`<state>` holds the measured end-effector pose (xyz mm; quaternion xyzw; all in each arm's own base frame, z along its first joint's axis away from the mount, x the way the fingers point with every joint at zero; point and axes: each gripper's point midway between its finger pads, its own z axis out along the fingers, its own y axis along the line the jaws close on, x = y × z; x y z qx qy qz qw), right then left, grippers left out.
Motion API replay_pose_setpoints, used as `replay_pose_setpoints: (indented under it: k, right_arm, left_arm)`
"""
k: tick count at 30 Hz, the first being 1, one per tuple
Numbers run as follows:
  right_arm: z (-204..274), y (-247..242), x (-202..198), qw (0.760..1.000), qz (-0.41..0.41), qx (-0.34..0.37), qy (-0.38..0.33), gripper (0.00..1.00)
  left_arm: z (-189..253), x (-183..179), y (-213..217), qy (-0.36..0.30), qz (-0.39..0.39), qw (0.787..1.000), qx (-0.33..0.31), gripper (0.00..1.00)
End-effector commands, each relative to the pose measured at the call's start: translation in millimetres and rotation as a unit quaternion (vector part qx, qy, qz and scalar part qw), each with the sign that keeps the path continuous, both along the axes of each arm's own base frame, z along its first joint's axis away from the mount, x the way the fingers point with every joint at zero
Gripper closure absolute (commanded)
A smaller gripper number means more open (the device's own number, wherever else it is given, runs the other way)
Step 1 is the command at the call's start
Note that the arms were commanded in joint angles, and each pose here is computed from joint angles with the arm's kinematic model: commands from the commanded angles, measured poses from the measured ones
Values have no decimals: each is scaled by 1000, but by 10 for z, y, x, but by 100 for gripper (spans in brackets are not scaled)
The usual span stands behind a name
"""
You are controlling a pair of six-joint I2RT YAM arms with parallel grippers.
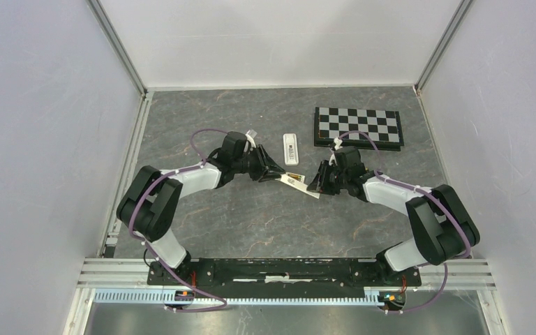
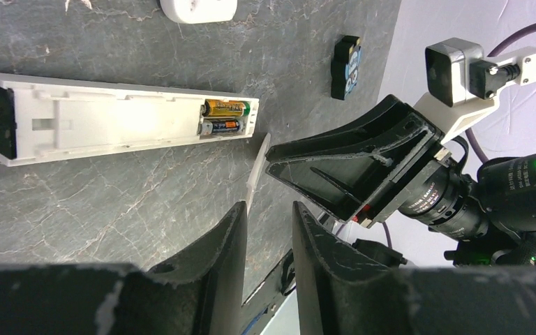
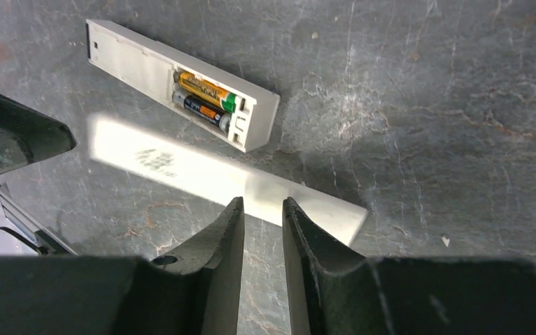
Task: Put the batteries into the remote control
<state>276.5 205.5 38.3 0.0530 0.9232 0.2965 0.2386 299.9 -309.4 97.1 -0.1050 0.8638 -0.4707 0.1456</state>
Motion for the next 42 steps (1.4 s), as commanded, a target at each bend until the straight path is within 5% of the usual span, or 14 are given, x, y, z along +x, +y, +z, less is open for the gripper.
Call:
replay_pose_setpoints:
  k: [1,9,13,19,30,42]
  right_arm:
    - [168,103,258,999,-15,21,-42,68]
    - [138,110,387,998,-6,6,-68,67]
    - [304,-80,467,993,-10,-54,-103,55]
    - [121,-392,191,990,-17,-133,-43,38]
    - [-152,-324,-203,996,-10,-88,26,47]
    - [-170,-142,-207,999,-16,-27,33,56]
  left_arm:
    - [84,125,-116,-24,-17,1000,-4,63]
    - [-46,264,-146,-23,-11,1000,6,61]
    - [-96,209,2,-38,-13,998,52,59]
    - [-311,-73,299,-30,-34,991,127,51]
    - [-604,-155,207,6,-36,991,131,45]
    - [-677,-174,-21,27,-44,995,79,53]
